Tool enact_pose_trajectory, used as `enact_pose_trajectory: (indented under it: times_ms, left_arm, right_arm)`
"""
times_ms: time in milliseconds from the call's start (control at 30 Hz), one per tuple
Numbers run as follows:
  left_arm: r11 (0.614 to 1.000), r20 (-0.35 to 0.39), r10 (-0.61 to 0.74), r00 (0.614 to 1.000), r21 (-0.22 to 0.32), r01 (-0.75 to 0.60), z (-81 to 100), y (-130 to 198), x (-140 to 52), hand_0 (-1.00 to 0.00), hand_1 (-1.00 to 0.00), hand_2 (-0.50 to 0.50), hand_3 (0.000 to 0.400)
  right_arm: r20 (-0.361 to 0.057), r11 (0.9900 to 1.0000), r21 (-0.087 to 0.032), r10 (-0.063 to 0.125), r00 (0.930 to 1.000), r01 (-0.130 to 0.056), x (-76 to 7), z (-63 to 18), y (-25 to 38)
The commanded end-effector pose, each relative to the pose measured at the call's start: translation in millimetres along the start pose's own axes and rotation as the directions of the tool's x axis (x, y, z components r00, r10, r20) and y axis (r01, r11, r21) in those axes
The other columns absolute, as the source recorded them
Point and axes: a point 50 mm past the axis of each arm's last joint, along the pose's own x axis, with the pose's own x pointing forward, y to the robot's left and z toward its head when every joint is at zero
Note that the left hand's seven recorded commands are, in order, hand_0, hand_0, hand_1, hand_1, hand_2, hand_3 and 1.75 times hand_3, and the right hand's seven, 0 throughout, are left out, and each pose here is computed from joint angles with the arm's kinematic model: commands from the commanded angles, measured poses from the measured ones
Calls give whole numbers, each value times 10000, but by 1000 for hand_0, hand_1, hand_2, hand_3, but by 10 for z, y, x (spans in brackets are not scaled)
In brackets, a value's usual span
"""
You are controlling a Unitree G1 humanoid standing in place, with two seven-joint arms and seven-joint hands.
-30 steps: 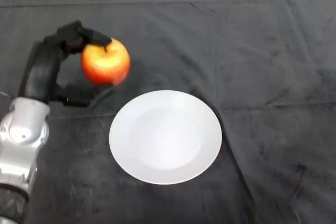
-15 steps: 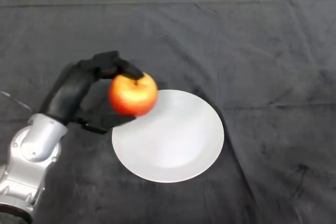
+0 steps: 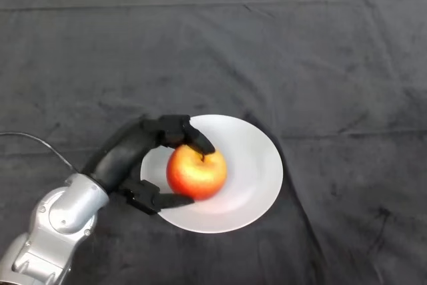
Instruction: Move the apple to the plate
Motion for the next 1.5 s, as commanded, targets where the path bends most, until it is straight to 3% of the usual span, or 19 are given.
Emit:
enact_pose_trajectory:
  times_ms: [33,67,133,167,200,233,267,1000,1500]
  left_arm:
    - [9964,479,-652,9967,568,624,99,-28,13,-1000,-1000,0,400]
    - [9962,480,-676,9966,587,647,97,-29,14,-1000,-1000,0,400]
    - [9958,479,-704,9964,624,674,94,-25,17,-898,-1000,51,400]
    - [9956,478,-712,9963,645,680,93,-22,19,-737,-784,24,314]
    - [9955,477,-714,9963,663,681,91,-19,20,-580,-388,-96,232]
    - [9953,474,-711,9963,686,677,89,-15,23,-514,-180,-167,205]
    - [9952,471,-703,9964,708,668,87,-10,25,-31,0,-16,13]
    - [9954,531,277,9982,901,-324,84,208,34,0,0,0,0]
    - [9683,392,2384,9704,671,-2406,-26,697,-47,0,0,0,0]
  right_arm:
    - [420,9988,-46,482,9980,-480,37,112,142]
    - [420,9988,-45,482,9980,-480,37,112,142]
    - [420,9988,-44,481,9980,-480,37,112,142]
    - [420,9988,-44,481,9980,-479,37,112,142]
    - [420,9988,-43,481,9980,-479,37,112,142]
    - [420,9988,-43,480,9980,-479,37,112,142]
    - [420,9988,-42,480,9980,-479,37,112,142]
    - [419,9989,-35,478,9980,-477,37,112,142]
    - [419,9989,-31,478,9980,-477,38,113,142]
